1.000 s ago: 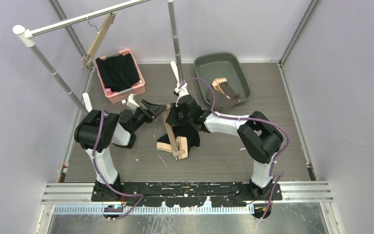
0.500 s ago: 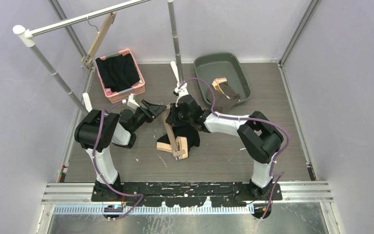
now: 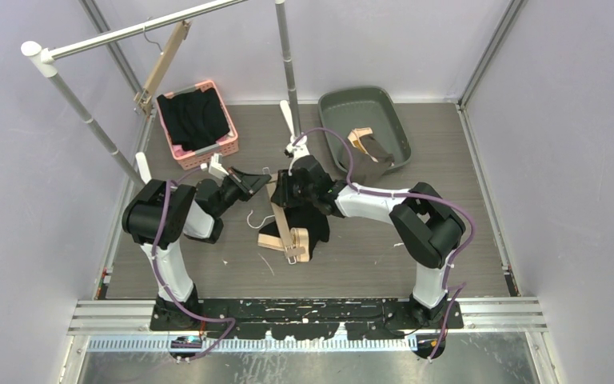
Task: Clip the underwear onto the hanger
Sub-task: Open the clamp at the hanger.
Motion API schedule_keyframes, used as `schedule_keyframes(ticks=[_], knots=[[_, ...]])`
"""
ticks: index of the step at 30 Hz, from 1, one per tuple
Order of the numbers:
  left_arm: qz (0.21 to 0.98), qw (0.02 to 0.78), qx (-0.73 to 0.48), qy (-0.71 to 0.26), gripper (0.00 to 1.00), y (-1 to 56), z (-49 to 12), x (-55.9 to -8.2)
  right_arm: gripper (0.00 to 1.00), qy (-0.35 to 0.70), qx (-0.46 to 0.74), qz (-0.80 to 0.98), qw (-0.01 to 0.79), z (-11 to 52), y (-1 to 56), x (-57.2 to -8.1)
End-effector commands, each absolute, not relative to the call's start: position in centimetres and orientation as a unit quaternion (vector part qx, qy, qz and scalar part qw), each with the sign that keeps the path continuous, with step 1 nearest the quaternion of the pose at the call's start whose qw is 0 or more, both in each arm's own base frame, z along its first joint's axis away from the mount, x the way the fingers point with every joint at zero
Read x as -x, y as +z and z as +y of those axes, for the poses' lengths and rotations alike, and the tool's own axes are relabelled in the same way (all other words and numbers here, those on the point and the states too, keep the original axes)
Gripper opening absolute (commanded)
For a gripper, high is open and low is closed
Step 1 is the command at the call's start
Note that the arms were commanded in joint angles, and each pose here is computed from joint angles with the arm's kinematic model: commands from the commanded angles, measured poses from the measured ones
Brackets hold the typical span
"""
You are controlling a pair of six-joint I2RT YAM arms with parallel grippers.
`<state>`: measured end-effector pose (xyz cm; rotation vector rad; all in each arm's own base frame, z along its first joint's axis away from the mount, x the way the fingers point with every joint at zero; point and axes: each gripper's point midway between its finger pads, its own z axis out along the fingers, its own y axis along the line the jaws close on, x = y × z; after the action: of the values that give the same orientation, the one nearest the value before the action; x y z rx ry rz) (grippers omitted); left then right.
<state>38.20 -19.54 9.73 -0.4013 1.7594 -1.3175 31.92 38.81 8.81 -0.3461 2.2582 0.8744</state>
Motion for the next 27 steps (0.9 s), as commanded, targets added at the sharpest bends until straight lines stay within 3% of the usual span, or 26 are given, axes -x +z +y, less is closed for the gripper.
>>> schedule_keyframes(ticks=[1, 6, 16, 27], knots=[[0.689, 0.461, 0.137, -0.542, 0.0, 11.3, -19.8, -38.6, 0.42, 0.361, 0.137, 0.838, 0.385, 40.0, 13.0, -33.0], [0.69, 0.46, 0.136, -0.542, 0.0, 11.2, -19.8, -38.5, 0.51, 0.353, 0.132, 0.834, 0.404, 39.1, 14.2, -33.1], [0.682, 0.46, 0.121, -0.556, 0.0, 13.1, -19.0, -36.8, 0.57, 0.303, 0.095, 0.827, 0.463, 32.9, 18.3, -33.7], [0.678, 0.432, 0.114, -0.584, 0.0, 14.3, -17.1, -34.5, 0.54, 0.271, 0.184, 0.857, 0.399, 33.1, 14.1, -32.3]])
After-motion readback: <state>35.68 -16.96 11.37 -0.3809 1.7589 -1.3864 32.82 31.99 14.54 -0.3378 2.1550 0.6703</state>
